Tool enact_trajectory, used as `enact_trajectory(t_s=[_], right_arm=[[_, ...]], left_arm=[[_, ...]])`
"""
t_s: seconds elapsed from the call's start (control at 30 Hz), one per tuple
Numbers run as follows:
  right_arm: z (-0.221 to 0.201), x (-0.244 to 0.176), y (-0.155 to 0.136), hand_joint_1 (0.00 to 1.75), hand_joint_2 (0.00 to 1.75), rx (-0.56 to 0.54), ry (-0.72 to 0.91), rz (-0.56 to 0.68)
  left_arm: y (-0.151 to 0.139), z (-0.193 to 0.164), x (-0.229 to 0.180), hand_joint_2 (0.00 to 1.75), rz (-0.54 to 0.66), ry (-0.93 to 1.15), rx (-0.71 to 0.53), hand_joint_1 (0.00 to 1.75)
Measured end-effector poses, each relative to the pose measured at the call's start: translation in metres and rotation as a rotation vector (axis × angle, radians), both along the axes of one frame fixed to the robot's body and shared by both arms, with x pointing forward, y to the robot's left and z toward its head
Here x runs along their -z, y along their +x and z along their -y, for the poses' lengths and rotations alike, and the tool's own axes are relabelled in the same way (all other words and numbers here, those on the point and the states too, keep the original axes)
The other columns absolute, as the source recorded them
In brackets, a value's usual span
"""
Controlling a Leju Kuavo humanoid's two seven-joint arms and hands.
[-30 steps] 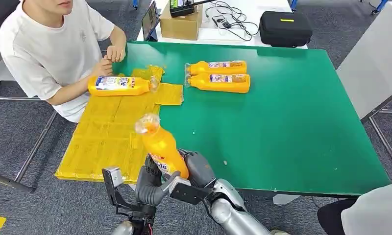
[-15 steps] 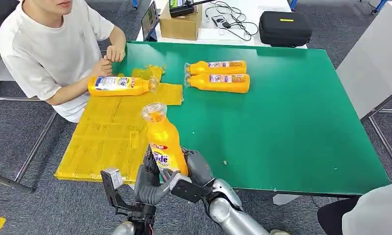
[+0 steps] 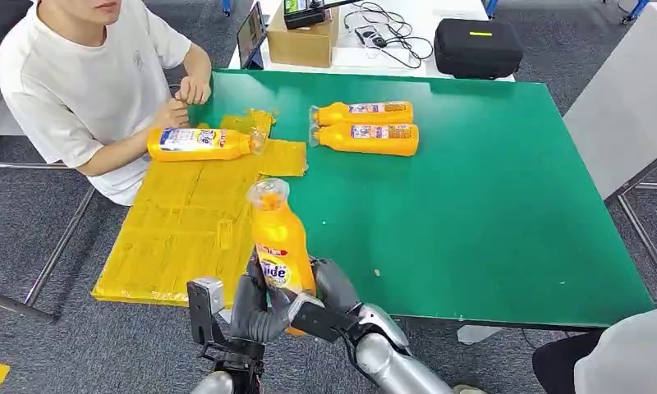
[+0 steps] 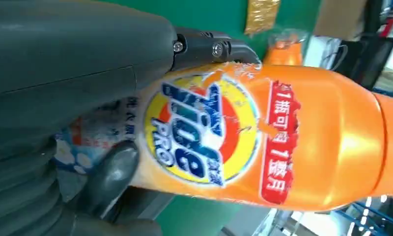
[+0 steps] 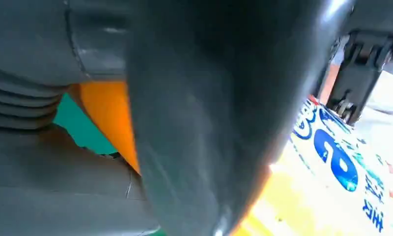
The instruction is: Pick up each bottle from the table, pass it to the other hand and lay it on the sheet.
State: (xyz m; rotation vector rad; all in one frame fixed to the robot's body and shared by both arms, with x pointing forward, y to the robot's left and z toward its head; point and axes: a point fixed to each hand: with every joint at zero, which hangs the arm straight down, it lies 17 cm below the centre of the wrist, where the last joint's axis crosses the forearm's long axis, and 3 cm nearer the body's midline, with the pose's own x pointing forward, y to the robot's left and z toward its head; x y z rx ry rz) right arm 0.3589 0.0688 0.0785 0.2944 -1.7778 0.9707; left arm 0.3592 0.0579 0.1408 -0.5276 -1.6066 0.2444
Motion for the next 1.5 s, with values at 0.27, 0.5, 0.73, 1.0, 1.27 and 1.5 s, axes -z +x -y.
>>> enact_trajectory(t_s=[0.27, 0.5, 0.73, 1.0, 1.27, 1.5], right_arm=[[0.001, 0.012, -0.005, 1.75, 0.00, -0.013, -0.017, -0.009], [0.008, 0.004, -0.001, 1.75, 0.00, 0.034, -0.047, 0.145], [0.010, -0.001, 0.001, 1.75, 0.00, 0.056, -0.059, 0.205], [0.014, 0.004, 0.010, 0.00, 0.00, 0.077, -0.174, 0.301], [0.018, 0.002, 0.018, 0.00, 0.00, 0.096, -0.193, 0.334], [0.024, -0.001, 0.016, 0.00, 0.00, 0.139, -0.091, 0.270]], left_arm=[[0.004, 0.001, 0.012, 1.75, -0.059, -0.018, 0.009, 0.00], [0.007, 0.001, 0.026, 1.75, -0.156, -0.087, 0.020, 0.00], [0.008, 0.001, 0.026, 1.75, -0.167, -0.097, 0.020, 0.05], [0.014, 0.002, 0.026, 1.75, -0.135, -0.001, 0.001, 1.75], [0.019, -0.003, 0.027, 1.75, -0.095, 0.066, -0.031, 1.75], [0.022, -0.016, 0.013, 1.75, -0.005, 0.130, -0.107, 1.75]])
